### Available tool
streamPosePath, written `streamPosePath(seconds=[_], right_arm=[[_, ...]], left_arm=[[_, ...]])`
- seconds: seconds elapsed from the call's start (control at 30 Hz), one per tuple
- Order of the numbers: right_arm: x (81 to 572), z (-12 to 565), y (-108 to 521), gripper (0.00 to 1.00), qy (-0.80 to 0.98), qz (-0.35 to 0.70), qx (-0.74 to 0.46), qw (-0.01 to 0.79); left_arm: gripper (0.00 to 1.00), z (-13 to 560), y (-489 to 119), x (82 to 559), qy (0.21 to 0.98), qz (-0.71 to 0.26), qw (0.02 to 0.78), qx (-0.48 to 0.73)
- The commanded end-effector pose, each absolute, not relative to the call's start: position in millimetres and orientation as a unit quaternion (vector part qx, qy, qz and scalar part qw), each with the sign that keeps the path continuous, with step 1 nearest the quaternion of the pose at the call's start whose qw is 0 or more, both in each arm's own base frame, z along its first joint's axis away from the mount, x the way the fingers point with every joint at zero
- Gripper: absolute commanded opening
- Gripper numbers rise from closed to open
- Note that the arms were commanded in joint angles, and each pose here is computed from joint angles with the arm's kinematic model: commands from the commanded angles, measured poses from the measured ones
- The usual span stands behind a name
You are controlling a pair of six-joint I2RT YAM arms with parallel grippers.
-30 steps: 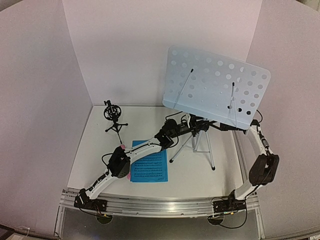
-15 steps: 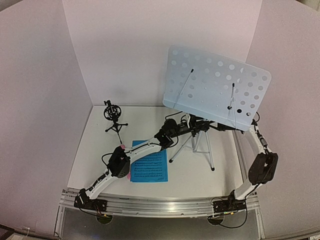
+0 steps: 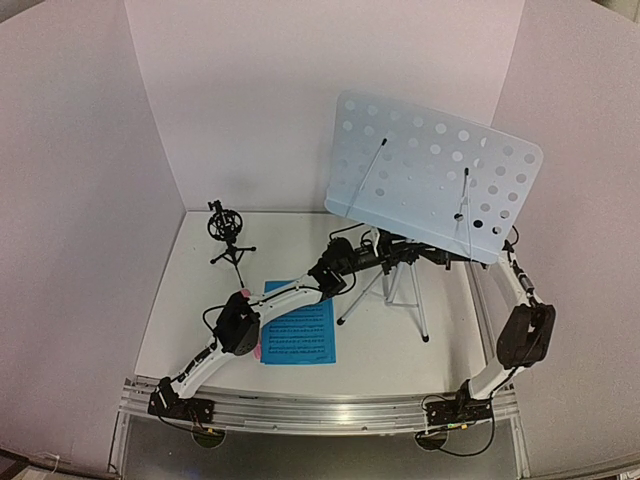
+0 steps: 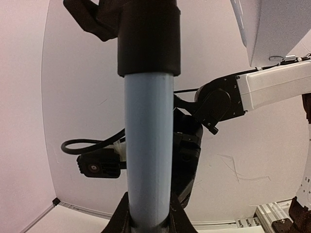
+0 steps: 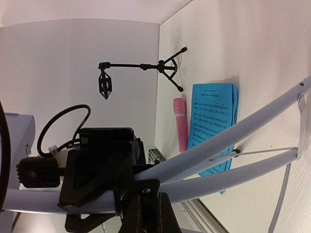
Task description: Set up the instrument practice props
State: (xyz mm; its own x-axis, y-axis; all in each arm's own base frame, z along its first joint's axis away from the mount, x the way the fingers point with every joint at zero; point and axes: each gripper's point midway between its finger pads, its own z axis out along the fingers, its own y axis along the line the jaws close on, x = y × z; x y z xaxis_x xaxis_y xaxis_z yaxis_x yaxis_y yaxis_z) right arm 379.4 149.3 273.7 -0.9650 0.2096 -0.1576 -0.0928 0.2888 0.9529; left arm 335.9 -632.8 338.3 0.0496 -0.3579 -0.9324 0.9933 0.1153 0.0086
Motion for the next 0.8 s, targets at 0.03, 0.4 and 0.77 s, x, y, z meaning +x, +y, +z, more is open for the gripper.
streamPosePath(seconds=[0.03, 0.4, 0.77], right_arm=[[357, 270, 160, 0.00, 0.778, 0.601, 0.180, -0.013], [371, 306, 125, 0.55, 0.784, 0.591, 0.168, 0.089], [413, 283, 50, 0.70, 0.838, 0.391, -0.016, 0.381]], left_arm=[[0.00, 350, -619, 343, 0.384, -0.513, 0.655, 0.401], [0.00, 355, -611, 343, 0.375, -0.519, 0.658, 0.397], [0.00, 361, -605, 338, 0.360, -0.523, 0.658, 0.405]])
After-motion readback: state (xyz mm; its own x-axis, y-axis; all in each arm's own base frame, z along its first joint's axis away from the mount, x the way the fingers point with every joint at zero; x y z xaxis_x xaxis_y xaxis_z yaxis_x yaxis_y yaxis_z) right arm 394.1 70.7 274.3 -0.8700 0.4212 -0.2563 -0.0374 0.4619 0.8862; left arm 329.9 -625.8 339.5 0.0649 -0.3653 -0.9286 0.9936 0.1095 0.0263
